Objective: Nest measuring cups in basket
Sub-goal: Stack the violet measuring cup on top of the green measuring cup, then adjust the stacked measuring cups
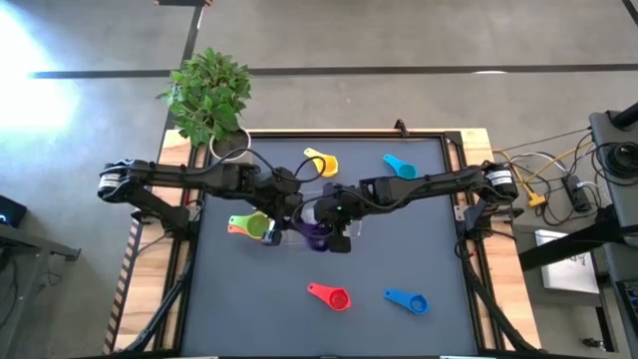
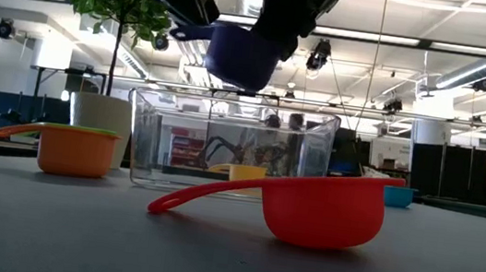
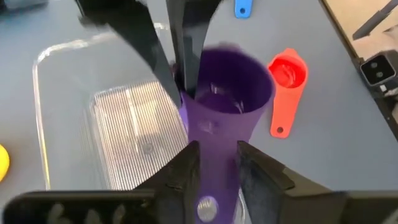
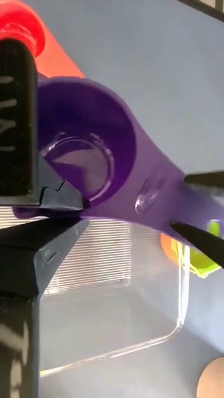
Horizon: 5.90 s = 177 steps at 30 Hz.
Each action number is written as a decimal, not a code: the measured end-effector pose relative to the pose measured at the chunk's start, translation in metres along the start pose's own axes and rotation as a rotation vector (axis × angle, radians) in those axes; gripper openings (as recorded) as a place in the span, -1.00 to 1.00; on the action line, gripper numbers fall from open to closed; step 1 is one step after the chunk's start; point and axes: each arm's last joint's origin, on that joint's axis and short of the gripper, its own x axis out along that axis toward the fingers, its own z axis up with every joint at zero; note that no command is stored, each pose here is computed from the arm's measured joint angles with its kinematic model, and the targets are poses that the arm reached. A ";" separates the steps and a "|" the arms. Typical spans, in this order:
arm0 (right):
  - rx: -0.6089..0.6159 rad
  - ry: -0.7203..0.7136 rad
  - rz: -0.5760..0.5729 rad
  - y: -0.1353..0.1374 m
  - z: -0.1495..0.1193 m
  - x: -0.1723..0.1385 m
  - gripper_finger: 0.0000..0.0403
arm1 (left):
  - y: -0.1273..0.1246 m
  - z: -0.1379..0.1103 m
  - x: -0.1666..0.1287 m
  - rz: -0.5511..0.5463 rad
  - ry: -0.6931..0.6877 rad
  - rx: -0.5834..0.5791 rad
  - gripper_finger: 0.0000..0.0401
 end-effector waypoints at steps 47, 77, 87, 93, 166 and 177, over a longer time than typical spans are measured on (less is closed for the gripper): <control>0.030 0.054 -0.105 0.001 -0.037 -0.034 -0.80 | 0.051 -0.045 0.098 0.110 0.202 -0.113 -0.12; 0.019 -0.008 -0.106 0.001 -0.042 -0.040 -0.81 | 0.054 -0.039 0.105 0.126 0.212 -0.120 -0.89; 0.030 -0.015 -0.106 0.002 -0.041 -0.042 -0.81 | 0.043 -0.007 0.045 0.143 0.153 -0.148 -0.89; 0.030 -0.029 -0.106 0.002 -0.040 -0.047 -0.81 | 0.025 -0.008 -0.006 0.127 0.223 -0.205 -0.89; -0.063 -0.082 -0.111 0.002 -0.034 -0.048 -0.81 | 0.037 -0.125 -0.059 0.090 0.300 -0.587 -0.24; -0.068 -0.084 -0.111 0.002 -0.034 -0.048 -0.81 | 0.010 -0.161 -0.060 0.137 0.209 -0.533 -0.24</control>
